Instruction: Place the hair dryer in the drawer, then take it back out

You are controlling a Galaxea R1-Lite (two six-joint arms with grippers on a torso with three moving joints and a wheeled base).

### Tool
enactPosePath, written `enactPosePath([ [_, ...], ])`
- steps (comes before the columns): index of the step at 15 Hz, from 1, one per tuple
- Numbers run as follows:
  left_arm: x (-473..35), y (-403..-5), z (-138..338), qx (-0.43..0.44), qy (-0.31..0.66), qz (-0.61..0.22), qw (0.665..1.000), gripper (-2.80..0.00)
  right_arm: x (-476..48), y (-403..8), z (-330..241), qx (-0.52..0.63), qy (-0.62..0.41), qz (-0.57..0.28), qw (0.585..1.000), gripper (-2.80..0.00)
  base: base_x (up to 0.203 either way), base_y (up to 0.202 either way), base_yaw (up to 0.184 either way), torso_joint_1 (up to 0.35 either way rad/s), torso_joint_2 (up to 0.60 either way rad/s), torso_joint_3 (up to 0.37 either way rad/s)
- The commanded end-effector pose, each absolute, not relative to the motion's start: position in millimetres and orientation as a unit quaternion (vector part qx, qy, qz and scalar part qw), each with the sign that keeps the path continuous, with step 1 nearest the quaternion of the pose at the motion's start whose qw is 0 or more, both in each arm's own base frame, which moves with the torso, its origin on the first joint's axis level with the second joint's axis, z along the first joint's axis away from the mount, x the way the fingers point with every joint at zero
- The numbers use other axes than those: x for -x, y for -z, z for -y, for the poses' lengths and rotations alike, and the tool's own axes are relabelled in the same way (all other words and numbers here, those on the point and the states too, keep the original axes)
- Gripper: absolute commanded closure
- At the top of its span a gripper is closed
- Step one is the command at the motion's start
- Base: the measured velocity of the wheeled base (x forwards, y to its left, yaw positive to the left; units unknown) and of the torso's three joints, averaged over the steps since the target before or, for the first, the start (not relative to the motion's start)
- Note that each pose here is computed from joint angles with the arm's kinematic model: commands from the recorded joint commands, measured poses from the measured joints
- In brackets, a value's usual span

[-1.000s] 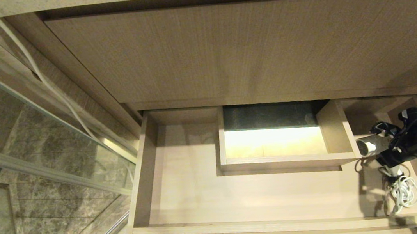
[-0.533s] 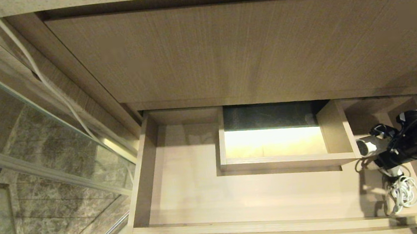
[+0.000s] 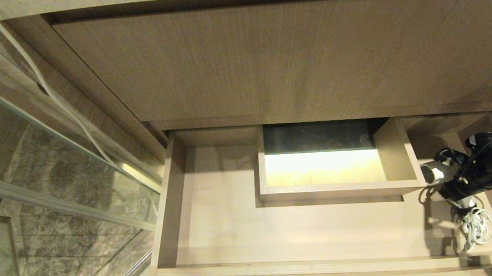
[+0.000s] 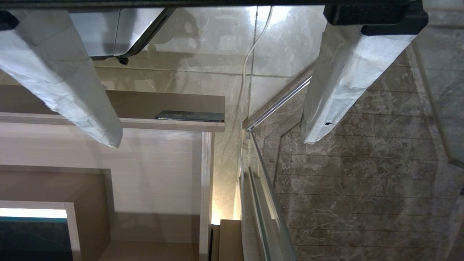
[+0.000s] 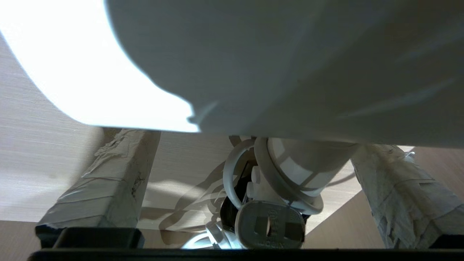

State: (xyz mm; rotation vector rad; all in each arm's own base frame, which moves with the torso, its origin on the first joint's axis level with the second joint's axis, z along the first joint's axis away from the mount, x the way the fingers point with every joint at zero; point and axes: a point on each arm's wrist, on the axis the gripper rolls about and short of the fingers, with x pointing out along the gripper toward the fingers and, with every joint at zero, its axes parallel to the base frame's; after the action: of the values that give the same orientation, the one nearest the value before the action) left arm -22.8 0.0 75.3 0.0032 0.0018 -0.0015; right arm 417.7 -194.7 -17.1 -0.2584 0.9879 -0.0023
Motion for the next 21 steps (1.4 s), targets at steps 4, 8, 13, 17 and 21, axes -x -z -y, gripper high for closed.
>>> enactPosePath([
  [4,22.8,-75.3,0.0,-0.002,0.001,-0.001,1.000,-2.80,-417.8,18.6,194.3,0.124,-0.003,-0.473,0.872,0.00,0.000,0.000,0.000,0.000,0.00,0.000],
  [8,22.8,-75.3,0.0,-0.002,0.001,-0.001,1.000,-2.80,-416.4,12.4,193.6,0.124,-0.003,-0.473,0.872,0.00,0.000,0.000,0.000,0.000,0.00,0.000],
  [13,22.8,-75.3,0.0,-0.002,0.001,-0.001,1.000,-2.80,-413.6,-14.3,193.0,0.135,0.004,-0.455,0.880,0.00,0.000,0.000,0.000,0.000,0.00,0.000],
  [17,22.7,-75.3,0.0,-0.002,0.001,-0.001,1.000,-2.80,-407.0,-38.3,190.9,0.138,0.003,-0.452,0.881,0.00,0.000,0.000,0.000,0.000,0.00,0.000],
  [21,22.8,-75.3,0.0,-0.002,0.001,-0.001,1.000,-2.80,-393.0,-65.8,187.6,0.152,0.001,-0.450,0.880,0.00,0.000,0.000,0.000,0.000,0.00,0.000],
])
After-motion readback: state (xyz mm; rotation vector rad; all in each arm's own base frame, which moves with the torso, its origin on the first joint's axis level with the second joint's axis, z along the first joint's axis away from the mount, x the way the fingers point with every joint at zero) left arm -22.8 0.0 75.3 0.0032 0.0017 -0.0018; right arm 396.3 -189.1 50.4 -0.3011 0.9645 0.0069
